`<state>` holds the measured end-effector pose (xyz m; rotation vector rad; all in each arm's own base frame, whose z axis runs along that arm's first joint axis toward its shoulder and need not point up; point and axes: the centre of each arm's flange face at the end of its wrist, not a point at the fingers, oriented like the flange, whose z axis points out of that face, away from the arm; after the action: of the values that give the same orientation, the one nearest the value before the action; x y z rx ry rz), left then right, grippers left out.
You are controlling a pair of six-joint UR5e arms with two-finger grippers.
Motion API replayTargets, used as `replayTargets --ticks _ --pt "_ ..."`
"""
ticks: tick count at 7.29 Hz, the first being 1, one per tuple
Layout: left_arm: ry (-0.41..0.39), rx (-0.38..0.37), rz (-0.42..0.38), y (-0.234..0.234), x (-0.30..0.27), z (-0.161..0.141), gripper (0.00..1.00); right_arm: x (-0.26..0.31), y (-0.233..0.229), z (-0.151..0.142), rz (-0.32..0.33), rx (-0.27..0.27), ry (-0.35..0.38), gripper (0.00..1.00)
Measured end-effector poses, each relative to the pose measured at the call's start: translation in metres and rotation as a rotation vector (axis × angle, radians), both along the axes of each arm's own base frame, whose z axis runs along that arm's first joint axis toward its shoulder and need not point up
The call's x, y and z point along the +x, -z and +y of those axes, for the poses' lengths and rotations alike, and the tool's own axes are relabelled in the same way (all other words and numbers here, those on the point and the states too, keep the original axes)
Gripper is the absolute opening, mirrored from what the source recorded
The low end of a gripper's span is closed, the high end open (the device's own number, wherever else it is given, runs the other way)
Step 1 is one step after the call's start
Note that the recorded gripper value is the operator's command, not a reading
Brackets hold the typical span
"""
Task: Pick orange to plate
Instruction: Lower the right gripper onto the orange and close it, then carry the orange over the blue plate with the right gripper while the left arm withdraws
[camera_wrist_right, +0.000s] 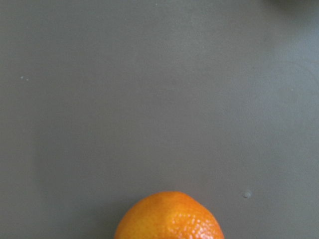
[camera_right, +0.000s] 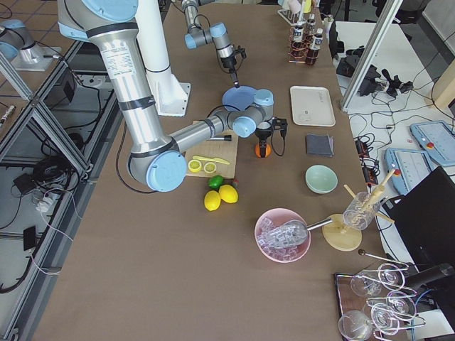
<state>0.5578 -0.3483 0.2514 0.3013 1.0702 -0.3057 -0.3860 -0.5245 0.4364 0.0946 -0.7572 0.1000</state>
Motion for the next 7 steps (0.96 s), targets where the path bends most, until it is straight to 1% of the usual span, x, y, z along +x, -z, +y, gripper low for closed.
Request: replayTargets --ticks 1,2,4,6,7 --pt "0.002 0.001 -0.001 -0.001 -0.001 -0.001 0.98 -0.004 0.002 -0.001 0.0 0.001 0.001 0.14" --pt "0.004 0.001 -0.002 -0.001 -0.002 -0.002 0.98 -0.008 0.004 -0.001 -0.001 0.001 0.003 0.0" --pt "0.007 0.006 0.006 0.004 -0.006 -0.005 0.98 -0.01 0.012 -0.002 -0.011 0.008 0.004 0.0" --pt "0.006 0.019 0.011 0.013 -0.029 -0.024 0.98 -0.002 0.056 -0.014 -0.072 0.032 -0.005 0.0" --pt "-0.006 0.055 -0.027 0.016 -0.048 -0.036 0.98 -0.002 0.084 -0.016 -0.099 0.044 -0.002 0.0"
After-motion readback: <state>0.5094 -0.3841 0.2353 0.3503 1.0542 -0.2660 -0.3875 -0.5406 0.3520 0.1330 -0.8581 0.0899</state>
